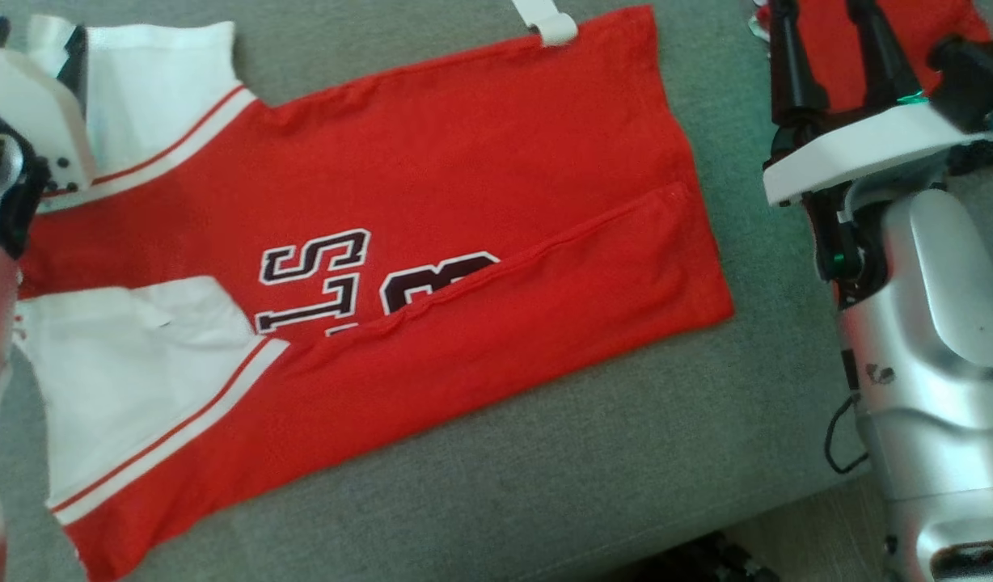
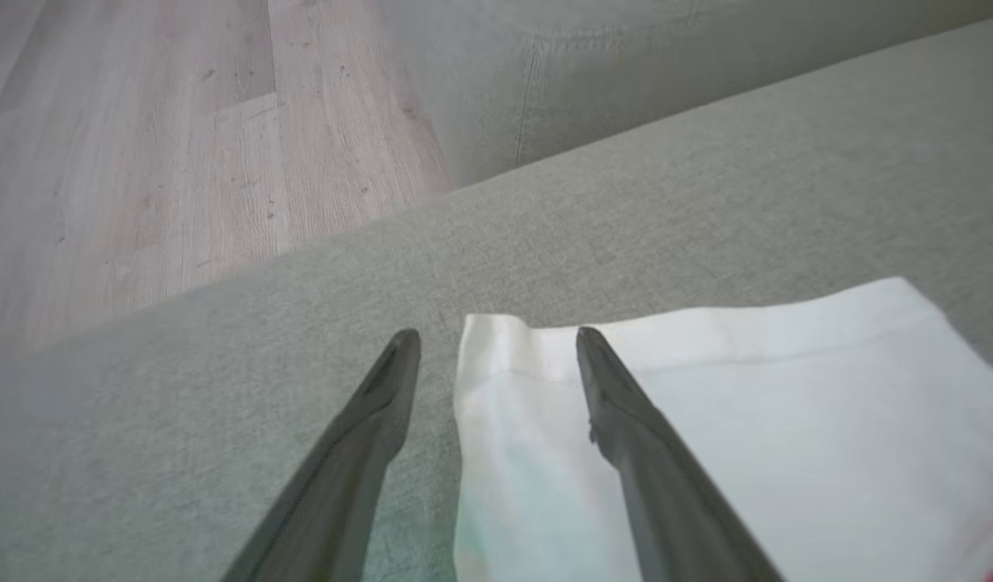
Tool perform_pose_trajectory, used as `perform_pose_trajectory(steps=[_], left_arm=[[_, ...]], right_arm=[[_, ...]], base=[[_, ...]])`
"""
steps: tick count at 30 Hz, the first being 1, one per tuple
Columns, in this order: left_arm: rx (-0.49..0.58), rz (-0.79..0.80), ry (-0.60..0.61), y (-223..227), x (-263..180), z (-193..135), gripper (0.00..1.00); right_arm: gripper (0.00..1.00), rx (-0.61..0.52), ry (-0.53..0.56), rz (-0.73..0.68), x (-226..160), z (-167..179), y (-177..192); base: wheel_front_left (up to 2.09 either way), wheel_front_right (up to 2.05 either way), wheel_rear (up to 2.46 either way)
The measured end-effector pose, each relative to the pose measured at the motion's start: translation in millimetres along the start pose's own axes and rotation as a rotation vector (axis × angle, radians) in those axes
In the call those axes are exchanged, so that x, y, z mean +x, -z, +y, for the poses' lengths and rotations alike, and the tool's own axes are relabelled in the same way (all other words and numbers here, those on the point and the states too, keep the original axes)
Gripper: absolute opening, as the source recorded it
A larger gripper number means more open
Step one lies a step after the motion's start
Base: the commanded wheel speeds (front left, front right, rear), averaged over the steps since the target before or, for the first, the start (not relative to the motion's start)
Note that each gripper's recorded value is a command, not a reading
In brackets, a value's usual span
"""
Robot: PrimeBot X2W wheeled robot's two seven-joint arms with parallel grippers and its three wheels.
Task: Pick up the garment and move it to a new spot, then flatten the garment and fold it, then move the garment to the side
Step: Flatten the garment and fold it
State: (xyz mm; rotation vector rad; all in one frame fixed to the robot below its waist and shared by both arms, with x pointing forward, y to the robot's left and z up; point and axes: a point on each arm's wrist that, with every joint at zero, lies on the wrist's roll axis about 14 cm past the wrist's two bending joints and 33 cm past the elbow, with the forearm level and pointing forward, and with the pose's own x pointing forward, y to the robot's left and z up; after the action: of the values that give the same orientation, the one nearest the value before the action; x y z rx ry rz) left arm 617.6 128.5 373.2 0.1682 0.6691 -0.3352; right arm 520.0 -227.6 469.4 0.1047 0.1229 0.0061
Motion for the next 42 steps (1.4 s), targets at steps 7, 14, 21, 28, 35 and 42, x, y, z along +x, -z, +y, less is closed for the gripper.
perform_pose_trajectory(steps=[7,14,21,28,35,42], left_arm=[[-0.007,0.059,-0.013,8.8,14.0,3.7,1.00],[-0.065,0.089,0.015,11.8,11.7,-6.4,0.00],[-0.096,-0.035,0.026,-9.5,-5.0,-10.3,0.00],[-0.094,-0.287,0.056,-55.0,-46.4,-19.1,0.00],[-0.042,-0.384,0.083,-53.3,-95.2,-24.8,0.00],[0.000,-0.409,0.113,-38.6,-133.0,-33.3,0.00]], right_arm=[[1.00,0.012,0.011,0.016,-2.1,-1.7,9.6],[1.00,0.011,0.016,0.017,-2.6,-4.1,8.7],[1.00,-0.002,0.027,-0.007,-2.9,-12.6,-8.0],[1.00,0.025,-0.010,0.004,3.2,-6.6,-25.0],[1.00,0.011,-0.106,0.143,12.0,20.8,-4.3],[1.00,-0.030,-0.146,0.358,14.9,31.5,46.5]], base=[[0.00,0.00,0.00],[0.00,0.00,0.00],[0.00,0.00,0.00],[0.00,0.00,0.00],[0.00,0.00,0.00],[0.00,0.00,0.00]])
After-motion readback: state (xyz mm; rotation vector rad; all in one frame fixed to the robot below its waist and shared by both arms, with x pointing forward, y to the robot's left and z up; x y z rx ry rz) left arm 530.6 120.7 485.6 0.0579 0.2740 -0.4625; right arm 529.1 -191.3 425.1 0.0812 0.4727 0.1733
